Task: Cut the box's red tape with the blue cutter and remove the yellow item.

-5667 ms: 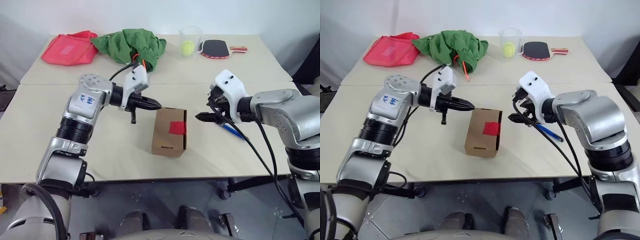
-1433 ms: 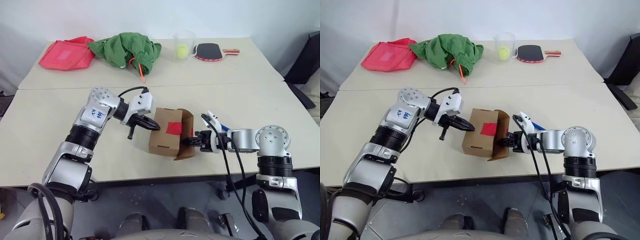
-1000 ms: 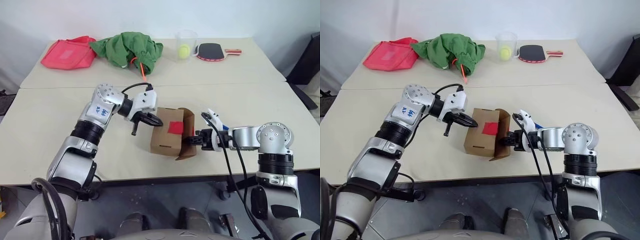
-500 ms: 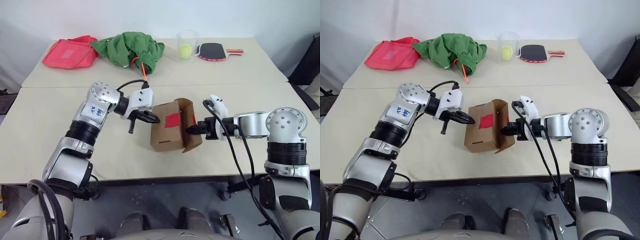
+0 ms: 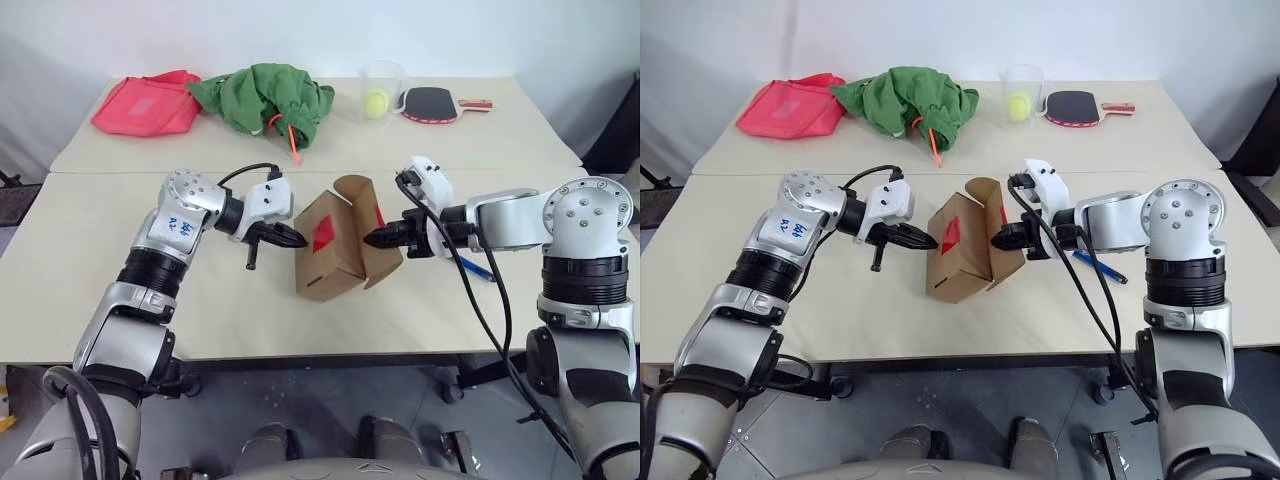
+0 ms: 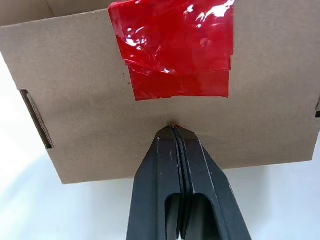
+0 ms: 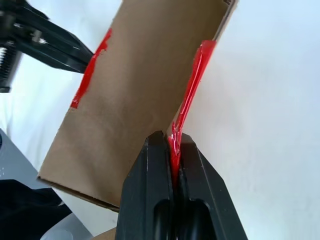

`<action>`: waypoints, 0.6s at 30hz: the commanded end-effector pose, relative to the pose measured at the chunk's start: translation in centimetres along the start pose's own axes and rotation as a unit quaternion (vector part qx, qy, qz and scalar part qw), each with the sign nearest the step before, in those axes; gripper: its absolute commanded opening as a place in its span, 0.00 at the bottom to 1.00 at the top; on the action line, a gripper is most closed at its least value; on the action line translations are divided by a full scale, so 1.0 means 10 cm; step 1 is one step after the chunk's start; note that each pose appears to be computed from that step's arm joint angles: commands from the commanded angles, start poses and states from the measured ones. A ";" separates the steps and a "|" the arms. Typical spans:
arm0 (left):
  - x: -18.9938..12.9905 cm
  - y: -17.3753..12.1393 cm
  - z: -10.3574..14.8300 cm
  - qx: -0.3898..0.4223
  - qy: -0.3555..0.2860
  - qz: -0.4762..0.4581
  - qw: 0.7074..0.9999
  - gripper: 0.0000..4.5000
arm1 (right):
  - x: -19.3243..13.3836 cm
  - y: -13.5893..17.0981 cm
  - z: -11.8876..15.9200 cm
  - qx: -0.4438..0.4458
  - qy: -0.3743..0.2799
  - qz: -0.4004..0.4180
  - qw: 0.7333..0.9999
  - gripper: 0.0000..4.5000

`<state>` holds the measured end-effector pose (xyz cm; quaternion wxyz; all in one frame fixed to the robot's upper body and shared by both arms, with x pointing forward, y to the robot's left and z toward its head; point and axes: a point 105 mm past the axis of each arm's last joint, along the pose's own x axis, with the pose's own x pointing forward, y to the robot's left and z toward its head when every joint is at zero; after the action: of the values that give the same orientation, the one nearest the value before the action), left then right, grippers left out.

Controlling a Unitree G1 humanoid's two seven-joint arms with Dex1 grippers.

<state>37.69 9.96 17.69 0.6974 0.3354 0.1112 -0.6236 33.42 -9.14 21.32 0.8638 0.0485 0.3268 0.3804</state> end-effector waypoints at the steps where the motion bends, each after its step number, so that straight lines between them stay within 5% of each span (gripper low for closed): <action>1: 0.27 -0.18 -0.16 -0.025 0.021 -0.040 0.999 0.00 | -0.04 0.30 0.08 -0.056 -0.009 0.039 0.998 0.01; 12: 0.20 -0.20 -0.22 -0.054 0.013 -0.020 0.998 0.00 | 0.04 0.47 0.01 -0.072 0.016 0.053 0.996 0.01; 18: -0.25 -0.04 -0.01 -0.118 -0.052 0.020 0.991 0.00 | 0.05 0.39 -0.06 -0.068 0.036 0.039 0.996 0.01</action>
<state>36.86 12.01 15.30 0.7378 0.2354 0.1882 -0.6040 31.23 -6.12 22.85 0.8462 0.0050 0.3067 0.4358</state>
